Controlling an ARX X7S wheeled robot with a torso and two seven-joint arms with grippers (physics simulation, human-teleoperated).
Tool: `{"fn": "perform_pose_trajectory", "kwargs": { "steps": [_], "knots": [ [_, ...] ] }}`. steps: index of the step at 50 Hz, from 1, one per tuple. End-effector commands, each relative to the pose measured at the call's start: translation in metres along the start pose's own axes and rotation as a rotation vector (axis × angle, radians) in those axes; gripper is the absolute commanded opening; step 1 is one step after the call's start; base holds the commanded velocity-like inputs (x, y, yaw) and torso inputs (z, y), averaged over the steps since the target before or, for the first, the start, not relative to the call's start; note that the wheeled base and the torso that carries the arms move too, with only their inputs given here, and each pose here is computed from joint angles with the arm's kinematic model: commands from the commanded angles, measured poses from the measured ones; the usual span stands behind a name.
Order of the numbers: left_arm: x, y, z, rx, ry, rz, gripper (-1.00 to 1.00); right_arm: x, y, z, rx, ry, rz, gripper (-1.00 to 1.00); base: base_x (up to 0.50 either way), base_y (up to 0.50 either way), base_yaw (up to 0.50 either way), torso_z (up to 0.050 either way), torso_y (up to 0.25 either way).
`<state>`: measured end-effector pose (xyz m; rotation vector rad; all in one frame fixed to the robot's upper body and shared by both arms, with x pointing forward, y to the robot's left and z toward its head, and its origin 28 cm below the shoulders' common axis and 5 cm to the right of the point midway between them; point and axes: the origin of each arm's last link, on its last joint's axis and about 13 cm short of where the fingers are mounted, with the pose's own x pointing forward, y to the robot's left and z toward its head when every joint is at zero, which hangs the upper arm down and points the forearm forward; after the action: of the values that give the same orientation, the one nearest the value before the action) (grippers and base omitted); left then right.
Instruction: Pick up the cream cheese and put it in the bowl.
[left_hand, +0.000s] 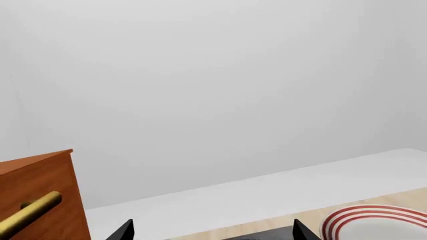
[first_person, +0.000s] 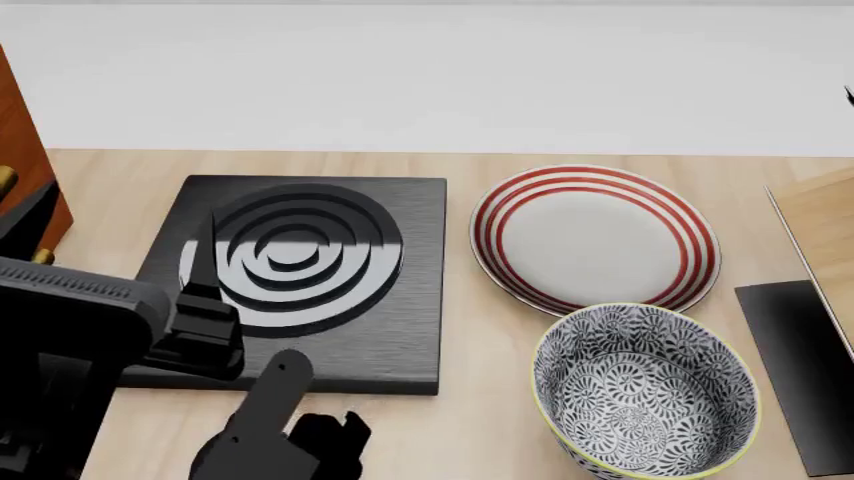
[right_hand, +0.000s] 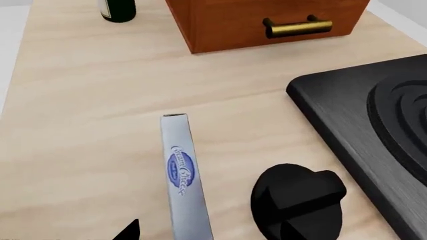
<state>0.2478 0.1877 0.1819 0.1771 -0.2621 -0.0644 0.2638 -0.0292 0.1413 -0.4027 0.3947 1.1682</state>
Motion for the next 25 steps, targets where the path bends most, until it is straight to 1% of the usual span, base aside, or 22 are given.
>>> {"fn": "perform_pose_trajectory", "kwargs": {
  "steps": [1, 17, 25],
  "knots": [
    [-0.001, 0.0, 0.0, 0.001, -0.001, -0.001, 1.0, 0.01, 0.0, -0.003, -0.005, 0.017, 0.024, 1.0, 0.0, 0.0, 0.0, 0.0, 0.0],
    [0.0, 0.0, -0.002, -0.001, 0.003, -0.004, 1.0, 0.021, -0.002, -0.005, -0.019, 0.03, 0.044, 1.0, 0.0, 0.0, 0.0, 0.0, 0.0],
    [-0.001, 0.001, -0.002, -0.007, 0.002, 0.0, 1.0, 0.026, -0.005, -0.008, -0.009, 0.042, 0.048, 1.0, 0.0, 0.0, 0.0, 0.0, 0.0]
  ]
}}
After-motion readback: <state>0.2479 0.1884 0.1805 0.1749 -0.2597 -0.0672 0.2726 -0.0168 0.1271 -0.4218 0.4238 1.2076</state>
